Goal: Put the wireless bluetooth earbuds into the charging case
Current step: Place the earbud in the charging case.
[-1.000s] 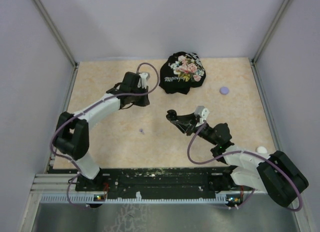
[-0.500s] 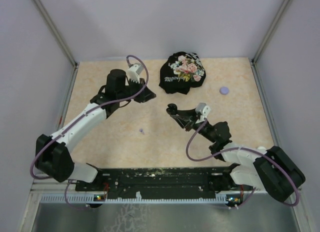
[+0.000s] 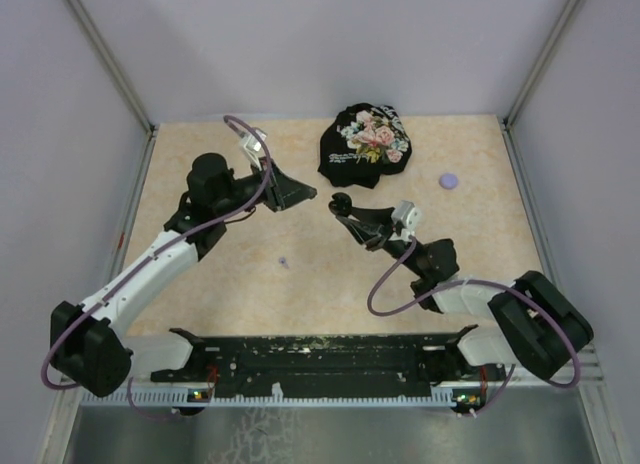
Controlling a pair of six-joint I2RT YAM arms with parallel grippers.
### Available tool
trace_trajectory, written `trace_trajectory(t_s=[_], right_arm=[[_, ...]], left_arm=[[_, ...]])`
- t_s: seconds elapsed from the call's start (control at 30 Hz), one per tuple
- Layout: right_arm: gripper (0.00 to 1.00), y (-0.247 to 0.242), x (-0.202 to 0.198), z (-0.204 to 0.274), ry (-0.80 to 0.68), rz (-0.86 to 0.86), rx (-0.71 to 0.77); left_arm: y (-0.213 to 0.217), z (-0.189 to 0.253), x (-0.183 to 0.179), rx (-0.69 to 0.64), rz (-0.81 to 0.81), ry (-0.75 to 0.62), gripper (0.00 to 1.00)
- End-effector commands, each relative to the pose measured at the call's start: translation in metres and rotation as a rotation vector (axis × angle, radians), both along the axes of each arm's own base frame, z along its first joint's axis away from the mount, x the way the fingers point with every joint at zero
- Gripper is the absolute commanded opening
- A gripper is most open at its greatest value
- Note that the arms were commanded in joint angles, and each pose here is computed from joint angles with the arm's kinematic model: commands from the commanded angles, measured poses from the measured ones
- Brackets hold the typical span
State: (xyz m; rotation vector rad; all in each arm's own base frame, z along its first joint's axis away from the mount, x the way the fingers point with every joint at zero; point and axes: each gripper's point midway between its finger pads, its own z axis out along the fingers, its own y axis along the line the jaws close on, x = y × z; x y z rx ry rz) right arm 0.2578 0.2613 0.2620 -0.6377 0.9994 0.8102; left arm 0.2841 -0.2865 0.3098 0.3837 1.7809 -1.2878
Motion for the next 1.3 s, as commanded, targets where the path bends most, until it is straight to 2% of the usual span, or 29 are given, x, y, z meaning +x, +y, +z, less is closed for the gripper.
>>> trace_trajectory(t_s=[0.0, 0.17, 0.43, 0.73, 1.27], right_arm=[[0.00, -0.002, -0.001, 0.044, -0.133, -0.004, 0.095], [0.00, 0.000, -0.001, 0.046, -0.149, 0.004, 0.103], [0.00, 0.003, -0.001, 0.047, -0.171, 0.011, 0.124], [0.00, 0.006, -0.008, 0.049, -0.200, 0.038, 0.124], [0.00, -0.002, -0.025, 0.072, -0.284, 0.046, 0.146]], left_arm=[[-0.011, 0.027, -0.020, -0.130, -0.083, -0.019, 0.15], [-0.019, 0.045, -0.035, -0.209, -0.140, -0.045, 0.15], [-0.034, 0.058, -0.051, -0.260, -0.200, -0.072, 0.15], [-0.048, 0.054, -0.056, -0.245, -0.251, -0.110, 0.14], [-0.049, 0.031, -0.048, -0.184, -0.214, -0.083, 0.13]])
